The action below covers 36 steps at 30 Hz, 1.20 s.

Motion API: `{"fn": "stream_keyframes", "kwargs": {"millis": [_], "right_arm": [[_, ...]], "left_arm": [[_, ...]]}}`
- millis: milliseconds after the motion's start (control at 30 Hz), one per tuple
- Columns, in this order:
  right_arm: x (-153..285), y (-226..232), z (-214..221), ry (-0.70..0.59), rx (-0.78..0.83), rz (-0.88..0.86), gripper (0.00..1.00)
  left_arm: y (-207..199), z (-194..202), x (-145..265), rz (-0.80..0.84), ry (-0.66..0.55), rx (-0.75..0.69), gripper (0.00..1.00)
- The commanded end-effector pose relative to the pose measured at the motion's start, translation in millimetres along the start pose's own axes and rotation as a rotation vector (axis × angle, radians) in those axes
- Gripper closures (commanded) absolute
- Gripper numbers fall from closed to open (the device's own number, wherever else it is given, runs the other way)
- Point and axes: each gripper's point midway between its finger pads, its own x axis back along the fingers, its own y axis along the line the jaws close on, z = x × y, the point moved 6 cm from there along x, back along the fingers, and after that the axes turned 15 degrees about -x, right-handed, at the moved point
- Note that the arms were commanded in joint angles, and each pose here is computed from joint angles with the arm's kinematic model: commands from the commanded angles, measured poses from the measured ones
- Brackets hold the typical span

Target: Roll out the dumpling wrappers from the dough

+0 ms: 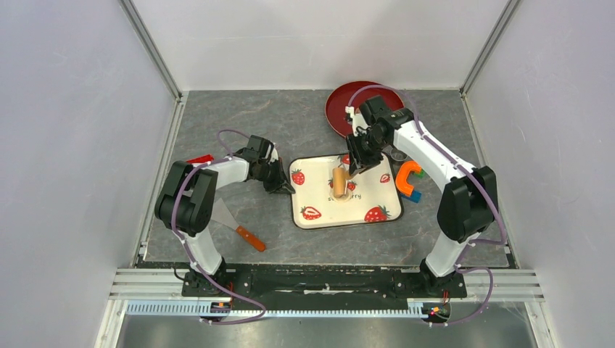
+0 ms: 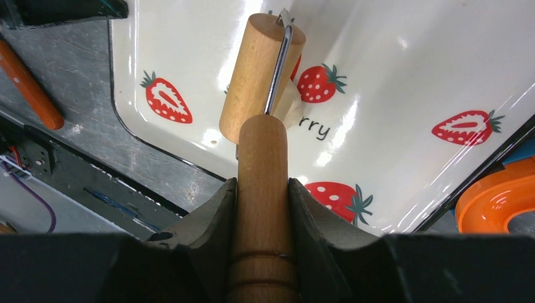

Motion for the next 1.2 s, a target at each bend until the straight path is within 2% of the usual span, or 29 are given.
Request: {"fn": "stream_keyframes", "kwargs": {"millis": [0, 667, 1167], "right_arm": [[9, 3, -7, -0.026, 0.001, 0.018, 1.0], [-8, 12, 0, 0.041, -0.013, -0.042, 1.0], [-34, -16, 31, 0.144, -0.027, 0.083, 1.0]], "left_arm": [[2, -7, -3, -0.045, -0.023, -0.018, 0.98], [0, -3, -7, -0.049, -0.002, -0.038, 0.98], [-2, -1, -9, -0.068, 0.005, -0.051, 0.98]]}}
